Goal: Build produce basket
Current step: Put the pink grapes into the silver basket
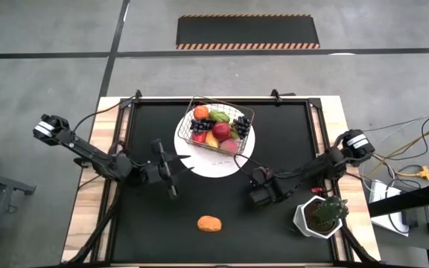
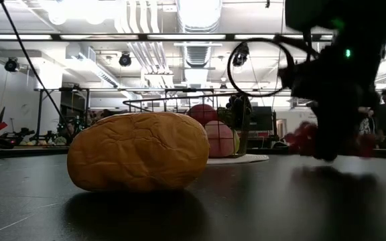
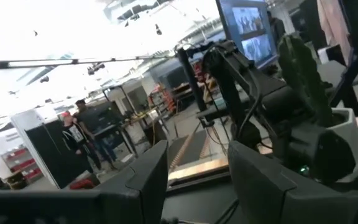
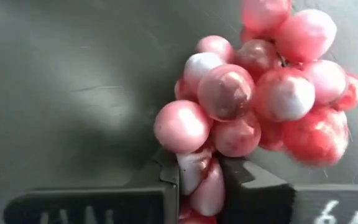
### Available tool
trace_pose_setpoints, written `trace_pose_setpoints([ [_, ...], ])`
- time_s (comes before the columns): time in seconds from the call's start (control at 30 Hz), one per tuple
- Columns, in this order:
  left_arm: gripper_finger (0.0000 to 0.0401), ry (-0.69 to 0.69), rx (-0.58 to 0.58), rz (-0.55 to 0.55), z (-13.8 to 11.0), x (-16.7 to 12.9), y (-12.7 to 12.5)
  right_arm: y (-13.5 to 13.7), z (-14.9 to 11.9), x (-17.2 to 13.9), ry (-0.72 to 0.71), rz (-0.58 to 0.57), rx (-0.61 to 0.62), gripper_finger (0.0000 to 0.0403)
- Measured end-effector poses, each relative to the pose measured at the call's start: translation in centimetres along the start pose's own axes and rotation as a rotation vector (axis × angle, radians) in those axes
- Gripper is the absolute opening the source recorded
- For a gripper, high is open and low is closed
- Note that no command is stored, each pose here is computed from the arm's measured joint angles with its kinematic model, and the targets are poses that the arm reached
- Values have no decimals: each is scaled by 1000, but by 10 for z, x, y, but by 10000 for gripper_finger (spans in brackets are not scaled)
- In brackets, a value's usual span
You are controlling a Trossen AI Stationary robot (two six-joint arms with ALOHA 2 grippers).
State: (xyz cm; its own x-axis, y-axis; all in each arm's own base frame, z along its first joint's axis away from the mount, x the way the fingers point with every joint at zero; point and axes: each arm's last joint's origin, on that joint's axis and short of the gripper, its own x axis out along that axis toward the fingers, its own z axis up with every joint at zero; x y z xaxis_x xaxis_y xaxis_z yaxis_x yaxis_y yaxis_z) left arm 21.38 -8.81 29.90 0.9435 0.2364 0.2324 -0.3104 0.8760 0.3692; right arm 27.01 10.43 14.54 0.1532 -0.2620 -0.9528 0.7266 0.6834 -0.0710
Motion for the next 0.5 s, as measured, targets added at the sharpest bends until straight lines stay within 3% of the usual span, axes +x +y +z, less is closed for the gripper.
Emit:
trace_pose_setpoints([
  [0.3,150,-25,35,28,-10,-27,21,-7,26,-66,-84,242,-66,49],
  [0.5,150,-77,63,30,-9,-41,34,-22,34,-109,-197,371,-203,55],
])
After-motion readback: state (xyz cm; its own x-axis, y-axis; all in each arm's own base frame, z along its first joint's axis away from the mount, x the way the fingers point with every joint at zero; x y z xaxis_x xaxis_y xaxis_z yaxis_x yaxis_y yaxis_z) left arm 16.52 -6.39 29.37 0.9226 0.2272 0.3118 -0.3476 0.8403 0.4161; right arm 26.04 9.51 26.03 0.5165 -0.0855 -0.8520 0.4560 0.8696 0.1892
